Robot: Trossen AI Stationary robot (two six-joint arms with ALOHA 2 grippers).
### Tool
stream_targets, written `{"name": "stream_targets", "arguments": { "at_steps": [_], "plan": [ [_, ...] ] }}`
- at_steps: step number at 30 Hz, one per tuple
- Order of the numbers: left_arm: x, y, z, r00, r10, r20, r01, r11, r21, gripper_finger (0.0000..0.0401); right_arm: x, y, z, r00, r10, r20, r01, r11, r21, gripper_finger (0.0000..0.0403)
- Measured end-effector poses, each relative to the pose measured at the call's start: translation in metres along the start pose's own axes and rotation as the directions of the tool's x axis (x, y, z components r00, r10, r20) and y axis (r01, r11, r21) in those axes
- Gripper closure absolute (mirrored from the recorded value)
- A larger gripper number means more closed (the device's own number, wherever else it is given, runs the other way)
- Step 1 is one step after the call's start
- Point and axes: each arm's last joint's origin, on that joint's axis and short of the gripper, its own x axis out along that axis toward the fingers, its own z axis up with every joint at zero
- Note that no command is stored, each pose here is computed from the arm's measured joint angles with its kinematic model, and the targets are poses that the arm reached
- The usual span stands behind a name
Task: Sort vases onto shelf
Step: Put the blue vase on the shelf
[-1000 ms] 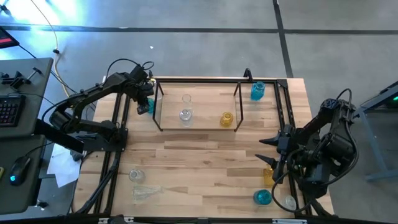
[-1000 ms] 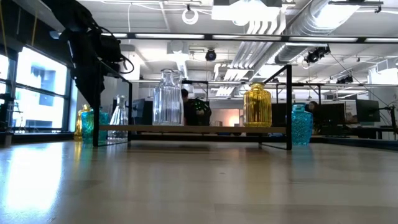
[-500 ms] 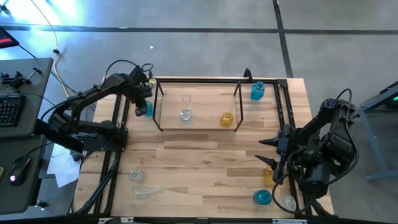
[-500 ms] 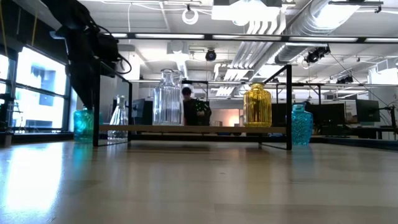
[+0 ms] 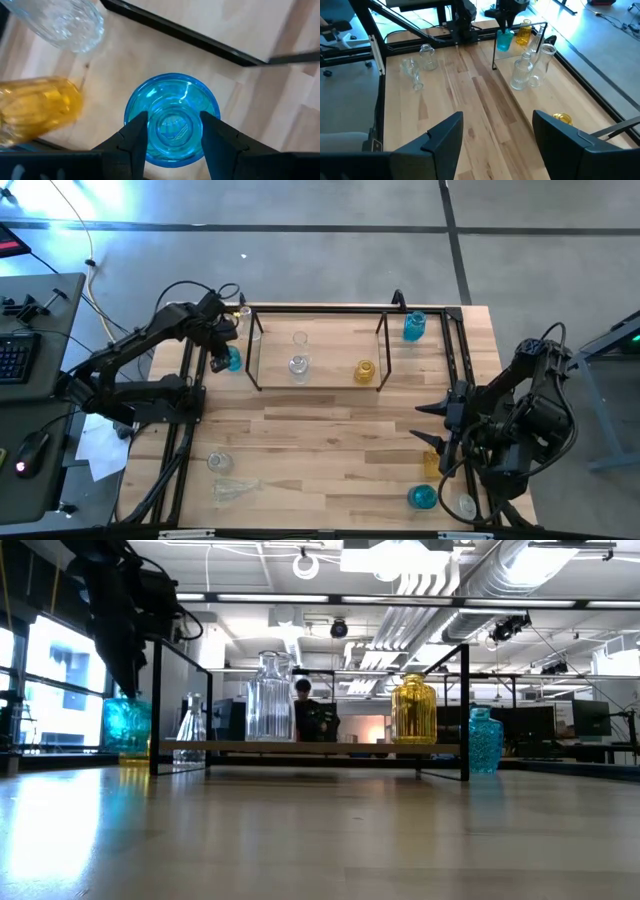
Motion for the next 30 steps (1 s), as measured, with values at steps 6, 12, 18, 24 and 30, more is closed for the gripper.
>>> {"name": "stream_targets", "arguments": {
  "at_steps": [6, 12, 18, 24, 30],
  "plan": [
    [-0.012, -0.015, -0.010, 1.000, -0.021, -0.017, 0.020, 1.000, -0.020, 0.0265, 0.000, 0.001, 0.001, 1.000, 0.004, 0.011, -0.004, 1.000, -0.018, 0.0181],
    [-0.023, -0.033, -0.020, 0.996, -0.085, 0.011, 0.086, 0.995, -0.045, 0.0265, 0.000, 0.001, 0.001, 1.000, 0.004, 0.011, -0.004, 1.000, -0.022, 0.0181],
    [-0.031, -0.048, -0.027, 0.988, -0.145, 0.044, 0.147, 0.988, -0.051, 0.0265, 0.000, 0.001, 0.001, 1.000, 0.005, 0.012, -0.004, 1.000, -0.022, 0.0181],
    [-0.037, -0.061, -0.030, 0.972, -0.221, 0.079, 0.225, 0.973, -0.054, 0.0265, 0.000, 0.002, 0.002, 1.000, 0.008, 0.021, -0.007, 1.000, -0.021, 0.0181],
    [-0.040, -0.075, -0.031, 0.945, -0.316, 0.088, 0.322, 0.945, -0.058, 0.0265, 0.000, 0.004, 0.003, 0.999, 0.018, 0.039, -0.017, 0.999, -0.033, 0.0181]
  ]
}}
